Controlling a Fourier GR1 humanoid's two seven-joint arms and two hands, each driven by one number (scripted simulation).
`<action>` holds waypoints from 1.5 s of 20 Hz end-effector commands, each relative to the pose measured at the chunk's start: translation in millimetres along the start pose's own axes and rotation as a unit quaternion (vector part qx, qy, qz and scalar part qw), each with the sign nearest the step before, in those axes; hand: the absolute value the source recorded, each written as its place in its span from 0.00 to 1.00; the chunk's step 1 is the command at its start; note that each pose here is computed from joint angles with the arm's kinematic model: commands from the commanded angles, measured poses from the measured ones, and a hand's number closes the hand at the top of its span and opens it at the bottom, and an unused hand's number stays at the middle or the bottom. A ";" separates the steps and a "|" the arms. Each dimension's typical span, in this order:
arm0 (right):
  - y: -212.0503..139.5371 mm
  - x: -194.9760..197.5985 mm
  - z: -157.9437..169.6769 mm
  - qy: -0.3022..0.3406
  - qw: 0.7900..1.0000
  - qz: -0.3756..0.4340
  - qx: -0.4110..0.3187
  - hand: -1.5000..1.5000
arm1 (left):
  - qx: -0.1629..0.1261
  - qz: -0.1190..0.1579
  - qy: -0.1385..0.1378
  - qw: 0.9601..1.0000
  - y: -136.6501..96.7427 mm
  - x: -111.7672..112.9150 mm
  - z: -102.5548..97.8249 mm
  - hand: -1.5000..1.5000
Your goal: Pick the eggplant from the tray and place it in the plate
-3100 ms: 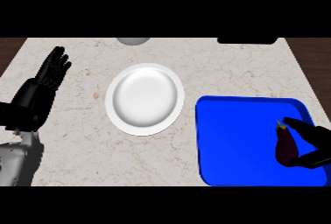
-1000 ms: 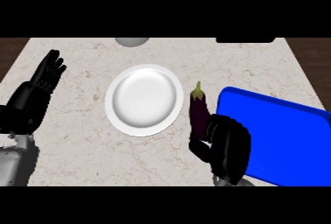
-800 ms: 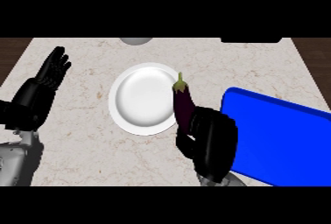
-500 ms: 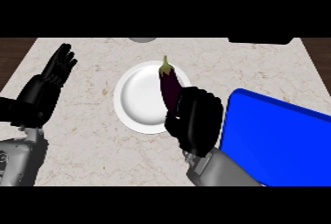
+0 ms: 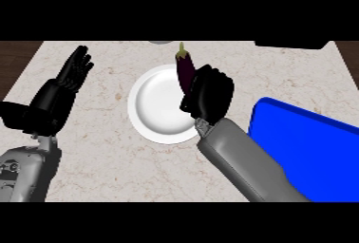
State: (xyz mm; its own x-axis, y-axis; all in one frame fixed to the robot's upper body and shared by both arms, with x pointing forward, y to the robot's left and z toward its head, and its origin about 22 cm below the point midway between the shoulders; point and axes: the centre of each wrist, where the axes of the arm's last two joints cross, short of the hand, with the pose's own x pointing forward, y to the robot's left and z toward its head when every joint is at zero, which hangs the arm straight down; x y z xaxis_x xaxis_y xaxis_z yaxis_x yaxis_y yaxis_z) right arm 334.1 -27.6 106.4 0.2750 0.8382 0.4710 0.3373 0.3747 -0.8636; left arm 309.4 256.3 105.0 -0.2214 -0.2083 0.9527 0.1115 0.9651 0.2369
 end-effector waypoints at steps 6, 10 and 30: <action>28.3 -9.2 -36.2 0.163 0.985 -0.060 0.007 0.00 | -0.017 0.001 0.001 1.000 -4.3 8.3 -7.7 0.50; 31.6 -8.0 -48.6 0.168 0.982 -0.085 0.029 0.00 | -0.021 0.008 -0.018 1.000 -19.1 10.6 -9.7 0.50; 36.9 -4.3 -41.8 0.140 0.917 -0.354 -0.121 0.00 | 0.015 0.003 0.012 1.000 -0.1 -7.9 4.7 0.50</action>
State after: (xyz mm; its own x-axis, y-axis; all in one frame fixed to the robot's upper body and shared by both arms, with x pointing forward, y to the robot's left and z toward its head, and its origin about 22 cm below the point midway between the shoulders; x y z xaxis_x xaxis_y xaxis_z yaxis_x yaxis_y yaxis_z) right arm 389.2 -39.7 82.6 0.1730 0.4268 0.8876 0.6336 0.6417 -0.4321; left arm 317.4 256.9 106.1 -0.2158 -0.2074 0.9542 0.1020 0.9670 0.2333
